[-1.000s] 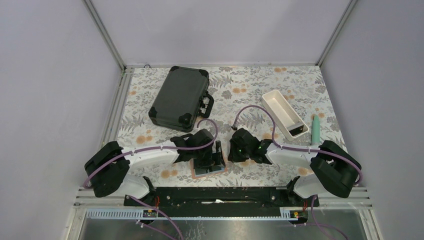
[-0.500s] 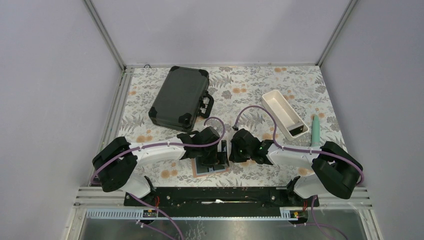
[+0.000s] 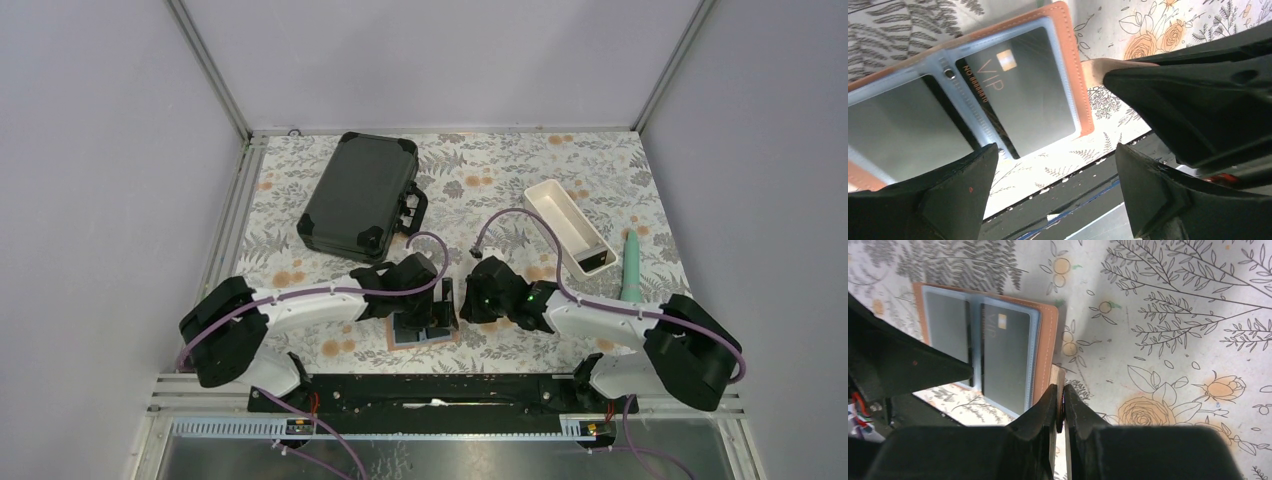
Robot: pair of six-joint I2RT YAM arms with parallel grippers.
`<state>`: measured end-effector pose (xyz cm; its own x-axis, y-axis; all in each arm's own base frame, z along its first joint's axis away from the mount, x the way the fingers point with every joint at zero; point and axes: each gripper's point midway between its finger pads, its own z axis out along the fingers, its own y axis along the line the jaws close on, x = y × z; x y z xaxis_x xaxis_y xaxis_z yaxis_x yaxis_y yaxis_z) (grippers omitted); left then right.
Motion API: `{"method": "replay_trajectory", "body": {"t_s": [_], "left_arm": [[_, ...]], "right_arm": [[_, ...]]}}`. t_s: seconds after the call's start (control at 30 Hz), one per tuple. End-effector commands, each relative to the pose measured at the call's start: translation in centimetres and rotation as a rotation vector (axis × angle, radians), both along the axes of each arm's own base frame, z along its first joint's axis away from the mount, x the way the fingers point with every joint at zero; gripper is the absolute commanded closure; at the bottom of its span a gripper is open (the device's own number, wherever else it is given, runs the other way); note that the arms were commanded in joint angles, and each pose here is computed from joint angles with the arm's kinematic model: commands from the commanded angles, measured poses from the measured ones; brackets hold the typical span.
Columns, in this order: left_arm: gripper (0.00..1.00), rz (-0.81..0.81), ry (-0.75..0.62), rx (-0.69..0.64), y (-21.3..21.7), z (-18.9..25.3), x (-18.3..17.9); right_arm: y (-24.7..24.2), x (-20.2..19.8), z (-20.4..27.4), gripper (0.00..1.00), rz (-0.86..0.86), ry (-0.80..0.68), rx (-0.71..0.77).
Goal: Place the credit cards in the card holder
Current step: Insert the credit card into the card holder, then turn over the card slot in the card holder.
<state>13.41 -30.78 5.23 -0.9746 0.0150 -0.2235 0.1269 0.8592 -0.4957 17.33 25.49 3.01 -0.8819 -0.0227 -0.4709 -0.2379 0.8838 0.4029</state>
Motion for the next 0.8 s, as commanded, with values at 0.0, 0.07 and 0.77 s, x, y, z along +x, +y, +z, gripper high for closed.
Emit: {"method": "replay_trajectory", "body": {"t_s": [0.0,0.07,0.77], "left_arm": [[0.08,0.053,-0.099,-0.036,1.0,1.8,1.5],[0.08,0.078,-0.117,-0.046,1.6,2.3,1.7],[0.12,0.152,-0.147,-0.282,1.1,3.7,3.5]], "right_arm": [[0.0,0.3,2.3,1.0,-0.026,-0.045,0.051],[0.3,0.1,3.2,1.0,-0.015,-0.05,0.083],[4.1,-0.3,8.9,1.0,0.121,-0.099,0.275]]}}
